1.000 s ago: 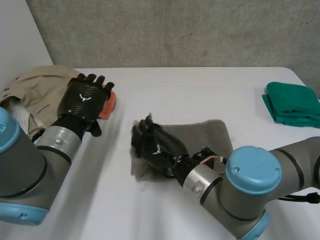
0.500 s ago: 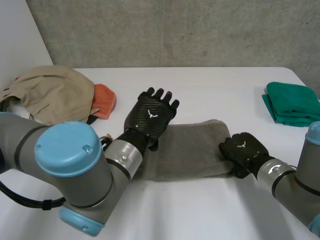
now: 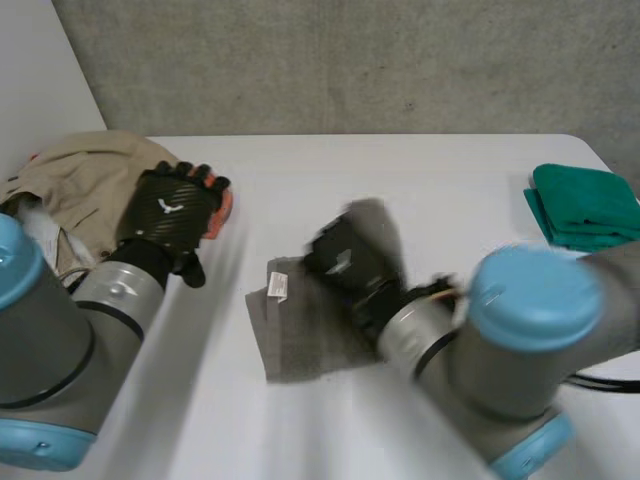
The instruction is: Fold the laundry.
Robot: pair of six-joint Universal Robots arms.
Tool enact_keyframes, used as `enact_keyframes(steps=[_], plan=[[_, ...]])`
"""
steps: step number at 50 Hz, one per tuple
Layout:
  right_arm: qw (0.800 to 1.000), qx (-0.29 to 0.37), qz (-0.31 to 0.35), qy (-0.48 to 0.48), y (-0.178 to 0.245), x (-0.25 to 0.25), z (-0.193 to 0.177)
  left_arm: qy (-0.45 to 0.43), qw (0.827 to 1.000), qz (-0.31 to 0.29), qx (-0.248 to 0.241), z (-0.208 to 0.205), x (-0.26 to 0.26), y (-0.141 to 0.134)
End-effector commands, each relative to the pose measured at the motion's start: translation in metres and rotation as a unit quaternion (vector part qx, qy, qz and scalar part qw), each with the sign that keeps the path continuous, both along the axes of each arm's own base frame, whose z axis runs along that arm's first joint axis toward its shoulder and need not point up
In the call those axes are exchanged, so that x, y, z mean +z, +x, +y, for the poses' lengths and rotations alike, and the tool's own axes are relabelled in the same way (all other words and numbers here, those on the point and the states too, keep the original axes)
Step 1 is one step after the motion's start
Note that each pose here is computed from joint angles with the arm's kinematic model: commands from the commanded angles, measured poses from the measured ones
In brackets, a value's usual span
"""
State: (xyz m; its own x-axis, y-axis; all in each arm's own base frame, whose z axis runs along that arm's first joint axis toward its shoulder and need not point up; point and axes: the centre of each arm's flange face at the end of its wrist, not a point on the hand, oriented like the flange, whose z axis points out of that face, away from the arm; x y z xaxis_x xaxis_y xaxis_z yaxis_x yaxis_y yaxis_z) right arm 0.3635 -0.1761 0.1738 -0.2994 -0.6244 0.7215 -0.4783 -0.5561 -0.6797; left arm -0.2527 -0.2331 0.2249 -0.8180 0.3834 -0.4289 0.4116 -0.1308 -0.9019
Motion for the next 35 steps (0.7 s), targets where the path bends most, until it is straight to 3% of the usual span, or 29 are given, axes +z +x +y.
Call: enact_keyframes(steps=[1, 5, 9, 11, 16, 21, 24, 29, 35], plan=[[0.991, 0.133, 0.015, 0.028, 0.019, -0.028, 0.042, 0.023, 0.998, 0.053, 0.009, 0.001, 0.003, 0.003], [0.992, 0.099, -0.021, 0.070, 0.019, -0.016, 0.032, 0.021, 0.998, 0.059, 0.008, -0.003, 0.005, 0.001], [0.985, 0.001, -0.099, 0.144, 0.004, 0.004, -0.002, 0.014, 0.998, 0.064, -0.011, -0.002, 0.010, -0.011], [0.970, -0.047, -0.159, 0.180, -0.011, 0.027, -0.021, 0.012, 0.997, 0.066, -0.031, 0.003, 0.011, -0.024], [0.936, -0.100, -0.225, 0.253, -0.035, 0.058, -0.041, 0.007, 0.995, 0.070, -0.075, 0.017, 0.014, -0.052], [0.912, -0.173, -0.198, 0.314, -0.051, 0.044, -0.064, 0.024, 0.994, 0.073, -0.084, 0.024, 0.008, -0.069], [0.908, -0.189, -0.178, 0.329, -0.050, 0.035, -0.069, 0.051, 0.994, 0.065, -0.076, 0.032, -0.004, -0.081], [0.902, -0.190, -0.168, 0.349, -0.042, 0.023, -0.079, 0.103, 0.994, 0.019, -0.032, 0.031, -0.042, -0.083], [0.898, -0.177, -0.146, 0.374, -0.034, 0.008, -0.084, 0.129, 0.991, -0.015, -0.018, 0.031, -0.064, -0.079]])
